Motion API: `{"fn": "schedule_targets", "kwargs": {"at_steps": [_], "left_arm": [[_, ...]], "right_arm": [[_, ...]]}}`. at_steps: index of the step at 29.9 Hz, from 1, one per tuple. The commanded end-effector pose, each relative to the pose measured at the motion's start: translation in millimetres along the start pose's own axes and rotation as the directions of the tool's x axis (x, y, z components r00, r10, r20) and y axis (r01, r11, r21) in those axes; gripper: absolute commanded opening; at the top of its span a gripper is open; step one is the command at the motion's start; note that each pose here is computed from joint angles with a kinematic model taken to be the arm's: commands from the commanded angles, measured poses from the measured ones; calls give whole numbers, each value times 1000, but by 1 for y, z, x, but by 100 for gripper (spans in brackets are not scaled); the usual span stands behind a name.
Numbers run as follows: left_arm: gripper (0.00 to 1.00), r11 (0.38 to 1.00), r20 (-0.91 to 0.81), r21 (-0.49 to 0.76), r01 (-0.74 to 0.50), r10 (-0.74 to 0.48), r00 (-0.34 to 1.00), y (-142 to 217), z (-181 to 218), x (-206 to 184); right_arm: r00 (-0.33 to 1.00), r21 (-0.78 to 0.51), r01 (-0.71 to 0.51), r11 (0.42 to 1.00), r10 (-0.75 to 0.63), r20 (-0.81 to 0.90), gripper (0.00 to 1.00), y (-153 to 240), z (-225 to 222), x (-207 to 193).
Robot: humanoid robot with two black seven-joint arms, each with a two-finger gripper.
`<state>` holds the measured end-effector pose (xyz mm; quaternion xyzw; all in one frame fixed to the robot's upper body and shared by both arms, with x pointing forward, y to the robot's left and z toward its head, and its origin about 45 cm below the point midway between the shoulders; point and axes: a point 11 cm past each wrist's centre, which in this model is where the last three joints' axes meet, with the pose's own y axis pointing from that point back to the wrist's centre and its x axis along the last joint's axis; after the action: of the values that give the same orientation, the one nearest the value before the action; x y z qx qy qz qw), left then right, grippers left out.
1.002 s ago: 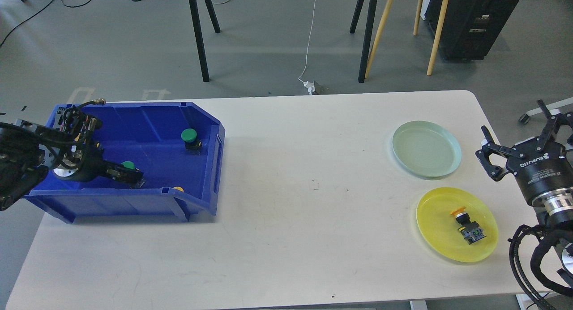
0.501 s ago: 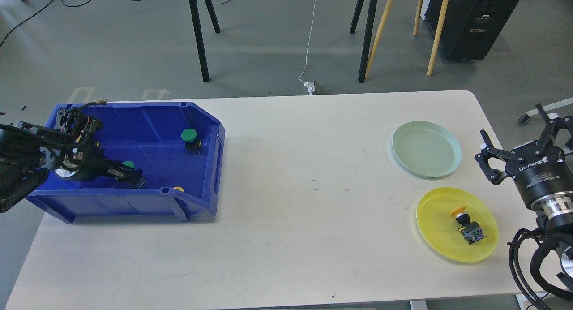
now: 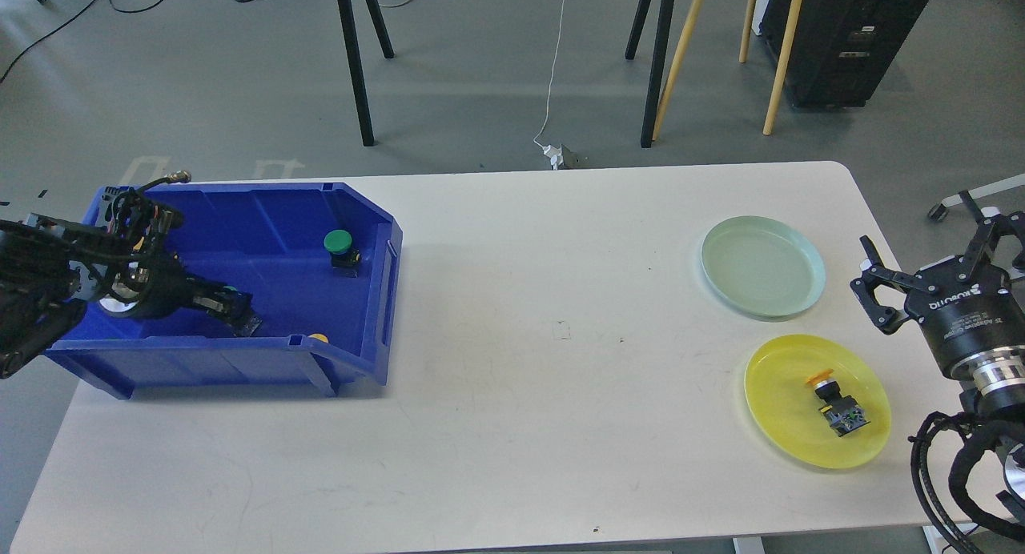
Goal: Pass button and place on color plate
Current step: 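Grasp a green button in the bin with the left gripper, then lift the green button and pass it to the right gripper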
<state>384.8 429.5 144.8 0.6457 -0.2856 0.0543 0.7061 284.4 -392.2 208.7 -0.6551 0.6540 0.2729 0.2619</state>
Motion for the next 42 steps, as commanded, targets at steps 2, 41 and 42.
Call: {"fn": "schedule_targets", "kwargs": {"at_steps": [2, 41, 42], "left_arm": [[6, 999, 4, -35, -40, 40, 999, 17, 6, 22], [7, 391, -688, -709, -587, -203, 697, 15, 296, 175], [7, 390, -689, -709, -588, -203, 696, 15, 296, 175]], "right_arm": [[1000, 8, 3, 1000, -3, 0, 100, -1, -3, -1], [607, -413, 469, 781, -624, -491, 98, -93, 135, -161], [615, -400, 465, 790, -613, -497, 97, -94, 136, -162]]}}
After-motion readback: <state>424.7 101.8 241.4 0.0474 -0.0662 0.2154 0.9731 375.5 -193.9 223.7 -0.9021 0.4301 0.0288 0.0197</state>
